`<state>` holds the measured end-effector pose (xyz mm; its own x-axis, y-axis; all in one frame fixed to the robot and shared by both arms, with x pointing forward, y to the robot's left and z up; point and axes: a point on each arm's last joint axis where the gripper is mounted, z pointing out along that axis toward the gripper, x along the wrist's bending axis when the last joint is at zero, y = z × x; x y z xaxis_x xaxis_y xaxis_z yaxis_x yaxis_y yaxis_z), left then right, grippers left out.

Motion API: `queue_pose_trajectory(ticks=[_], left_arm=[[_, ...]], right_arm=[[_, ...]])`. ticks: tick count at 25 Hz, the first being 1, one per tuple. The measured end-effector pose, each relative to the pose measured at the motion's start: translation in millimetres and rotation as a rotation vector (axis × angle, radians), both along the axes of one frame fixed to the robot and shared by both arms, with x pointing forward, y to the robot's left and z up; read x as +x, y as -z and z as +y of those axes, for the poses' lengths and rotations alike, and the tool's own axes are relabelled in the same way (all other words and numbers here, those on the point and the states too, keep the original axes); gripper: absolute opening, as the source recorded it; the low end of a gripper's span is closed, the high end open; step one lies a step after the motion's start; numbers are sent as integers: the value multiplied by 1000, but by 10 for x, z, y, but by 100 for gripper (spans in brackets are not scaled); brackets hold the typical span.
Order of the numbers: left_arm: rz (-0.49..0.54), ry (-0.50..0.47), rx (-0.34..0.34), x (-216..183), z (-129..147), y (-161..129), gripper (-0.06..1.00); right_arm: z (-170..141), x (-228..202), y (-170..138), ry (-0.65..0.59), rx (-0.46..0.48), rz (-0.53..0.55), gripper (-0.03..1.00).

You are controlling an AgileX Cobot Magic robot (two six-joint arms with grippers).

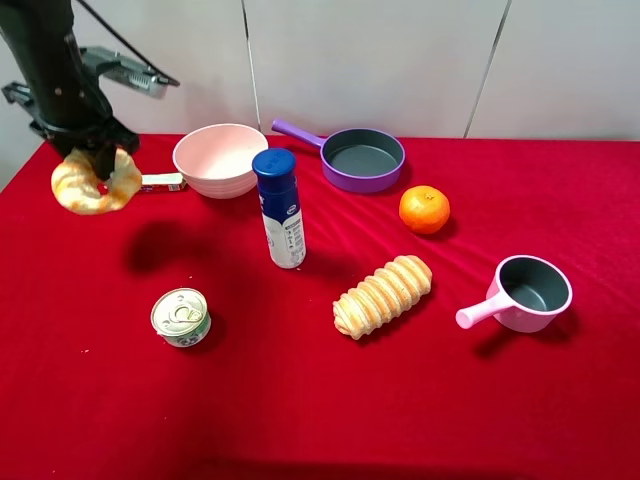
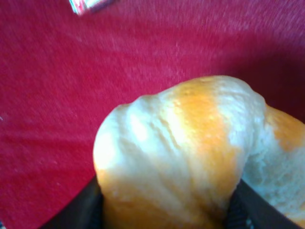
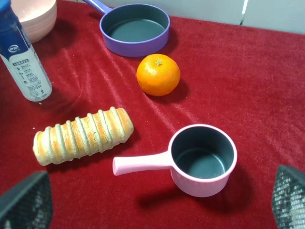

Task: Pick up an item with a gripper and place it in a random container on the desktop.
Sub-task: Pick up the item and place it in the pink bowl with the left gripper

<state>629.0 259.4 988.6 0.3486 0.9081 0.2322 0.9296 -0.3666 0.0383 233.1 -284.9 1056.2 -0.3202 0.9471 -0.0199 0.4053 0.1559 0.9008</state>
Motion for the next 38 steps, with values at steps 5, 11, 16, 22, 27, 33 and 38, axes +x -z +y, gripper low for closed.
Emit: queue_pose_trajectory(ticks=[5,11,16,22,27,33,38], left_arm=[[-67,37,-11,88,-150,-193,44],[-120,65,-41,141,-304,-345,44],[-163,85,-58,177,-382,-429,42],[-233,109,-98,229,-463,-449,42],[-292,131,-115,272,-516,-468,42],[-366,162,-135,329,-580,-491,42],[-387,190,-143,415,-663,-384,42]], right_arm=[[0,0,0,0,0,0,69],[0,0,0,0,0,0,69],[1,0,0,-1,1,0,69],[1,0,0,-1,1,0,69],[2,0,0,-1,2,0,69],[2,0,0,-1,2,0,69],[2,0,0,-1,2,0,69]])
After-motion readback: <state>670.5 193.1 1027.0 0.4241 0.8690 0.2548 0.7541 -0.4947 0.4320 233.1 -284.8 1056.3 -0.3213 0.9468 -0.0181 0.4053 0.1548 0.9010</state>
